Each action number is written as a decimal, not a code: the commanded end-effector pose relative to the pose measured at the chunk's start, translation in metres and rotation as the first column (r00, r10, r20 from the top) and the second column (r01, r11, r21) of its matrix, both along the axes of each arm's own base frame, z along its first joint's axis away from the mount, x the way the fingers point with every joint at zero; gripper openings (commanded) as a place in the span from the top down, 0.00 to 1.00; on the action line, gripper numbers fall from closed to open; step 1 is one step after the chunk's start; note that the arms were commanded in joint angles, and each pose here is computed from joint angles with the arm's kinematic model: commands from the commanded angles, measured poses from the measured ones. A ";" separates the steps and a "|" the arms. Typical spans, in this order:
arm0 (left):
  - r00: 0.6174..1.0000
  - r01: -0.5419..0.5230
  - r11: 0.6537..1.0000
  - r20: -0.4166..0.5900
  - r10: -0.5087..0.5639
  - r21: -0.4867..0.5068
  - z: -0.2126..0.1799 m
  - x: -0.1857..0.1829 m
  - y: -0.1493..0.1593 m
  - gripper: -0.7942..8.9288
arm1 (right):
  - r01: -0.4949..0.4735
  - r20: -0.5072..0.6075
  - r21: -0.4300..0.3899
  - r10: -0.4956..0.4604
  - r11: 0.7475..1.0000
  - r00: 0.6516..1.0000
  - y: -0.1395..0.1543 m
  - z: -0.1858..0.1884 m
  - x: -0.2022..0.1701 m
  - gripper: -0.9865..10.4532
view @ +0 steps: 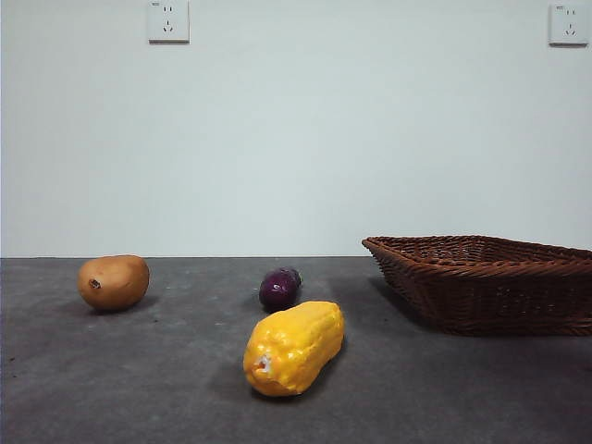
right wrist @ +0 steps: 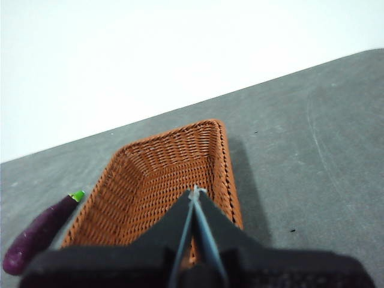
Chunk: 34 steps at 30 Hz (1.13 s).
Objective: Help me put the vegetables on the table into the basket
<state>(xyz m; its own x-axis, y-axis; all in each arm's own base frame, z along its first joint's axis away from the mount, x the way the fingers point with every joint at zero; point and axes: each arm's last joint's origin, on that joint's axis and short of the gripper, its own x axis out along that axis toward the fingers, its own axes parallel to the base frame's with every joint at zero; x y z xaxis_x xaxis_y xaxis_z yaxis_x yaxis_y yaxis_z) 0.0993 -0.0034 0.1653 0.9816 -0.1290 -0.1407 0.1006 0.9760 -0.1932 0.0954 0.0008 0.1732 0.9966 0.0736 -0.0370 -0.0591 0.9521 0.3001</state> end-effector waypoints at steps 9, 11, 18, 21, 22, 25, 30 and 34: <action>0.996 0.004 0.999 -0.087 -0.007 -0.039 0.075 0.005 0.000 0.92 | 0.003 -0.084 0.033 0.000 0.999 0.997 0.000 0.061 0.014 0.92; 0.990 0.025 0.999 -0.134 -0.031 -0.047 0.086 0.010 -0.001 0.92 | -0.011 -0.142 0.036 0.016 0.999 0.990 0.000 0.072 0.022 0.92; 0.934 0.211 0.968 -0.264 -0.241 -0.137 0.115 0.034 -0.006 0.92 | -0.141 -0.422 0.013 0.133 0.990 0.897 0.002 0.107 0.067 0.92; 0.875 0.307 0.927 -0.321 -0.363 -0.214 0.118 0.046 -0.010 0.92 | -0.150 -0.530 0.024 0.140 0.988 0.836 0.002 0.118 0.086 0.92; 0.851 0.338 0.909 -0.334 -0.406 -0.243 0.118 0.050 -0.011 0.92 | -0.149 -0.559 0.030 0.140 0.988 0.817 0.002 0.121 0.092 0.92; 0.744 0.428 0.826 -0.376 -0.552 -0.365 0.107 0.064 -0.015 0.92 | -0.146 -0.625 0.044 0.141 0.988 0.768 0.002 0.129 0.111 0.92; 0.581 0.400 0.773 -0.516 -0.630 -0.493 0.076 0.085 -0.025 0.92 | -0.189 -0.699 0.016 0.146 0.982 0.700 0.001 0.140 0.146 0.85; 0.464 0.447 0.730 -0.564 -0.684 -0.517 0.059 0.097 -0.047 0.92 | -0.244 -0.805 0.009 0.152 0.970 0.574 0.000 0.138 0.188 0.32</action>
